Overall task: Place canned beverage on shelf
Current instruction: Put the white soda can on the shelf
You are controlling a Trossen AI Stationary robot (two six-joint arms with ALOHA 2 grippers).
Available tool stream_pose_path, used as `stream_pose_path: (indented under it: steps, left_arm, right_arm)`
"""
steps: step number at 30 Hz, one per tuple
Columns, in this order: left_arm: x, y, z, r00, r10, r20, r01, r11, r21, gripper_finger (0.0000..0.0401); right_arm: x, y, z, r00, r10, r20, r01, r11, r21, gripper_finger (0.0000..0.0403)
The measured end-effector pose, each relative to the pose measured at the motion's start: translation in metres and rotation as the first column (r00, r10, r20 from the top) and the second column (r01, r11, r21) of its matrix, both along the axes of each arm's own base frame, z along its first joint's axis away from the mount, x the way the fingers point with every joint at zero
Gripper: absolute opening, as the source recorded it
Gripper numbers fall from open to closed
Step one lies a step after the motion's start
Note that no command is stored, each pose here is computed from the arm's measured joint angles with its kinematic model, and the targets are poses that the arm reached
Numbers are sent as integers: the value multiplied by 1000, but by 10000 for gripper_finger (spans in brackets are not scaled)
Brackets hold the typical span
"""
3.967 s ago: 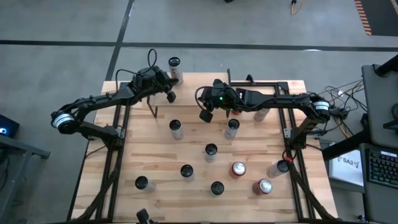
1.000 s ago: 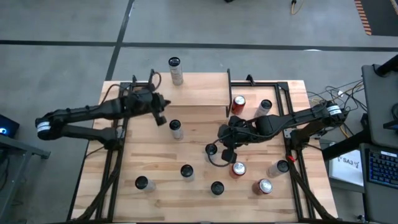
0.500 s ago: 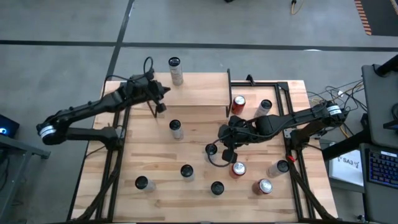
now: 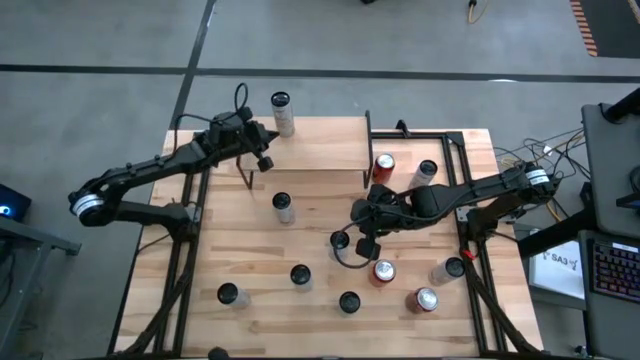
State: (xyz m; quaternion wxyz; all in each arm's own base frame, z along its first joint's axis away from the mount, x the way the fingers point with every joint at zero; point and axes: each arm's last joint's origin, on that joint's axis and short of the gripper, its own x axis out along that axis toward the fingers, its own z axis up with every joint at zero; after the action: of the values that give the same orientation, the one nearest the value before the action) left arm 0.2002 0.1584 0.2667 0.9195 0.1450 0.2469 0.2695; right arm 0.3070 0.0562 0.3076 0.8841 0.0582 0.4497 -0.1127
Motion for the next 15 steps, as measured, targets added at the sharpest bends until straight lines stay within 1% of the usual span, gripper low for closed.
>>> stream_pose_path:
  steps: [15]
  left_arm:
    - [6,7,-5,999,20,28,-20,1000,-10,0]
  right_arm:
    - [0,0,0,1000,-2,0,2,1000,0,9]
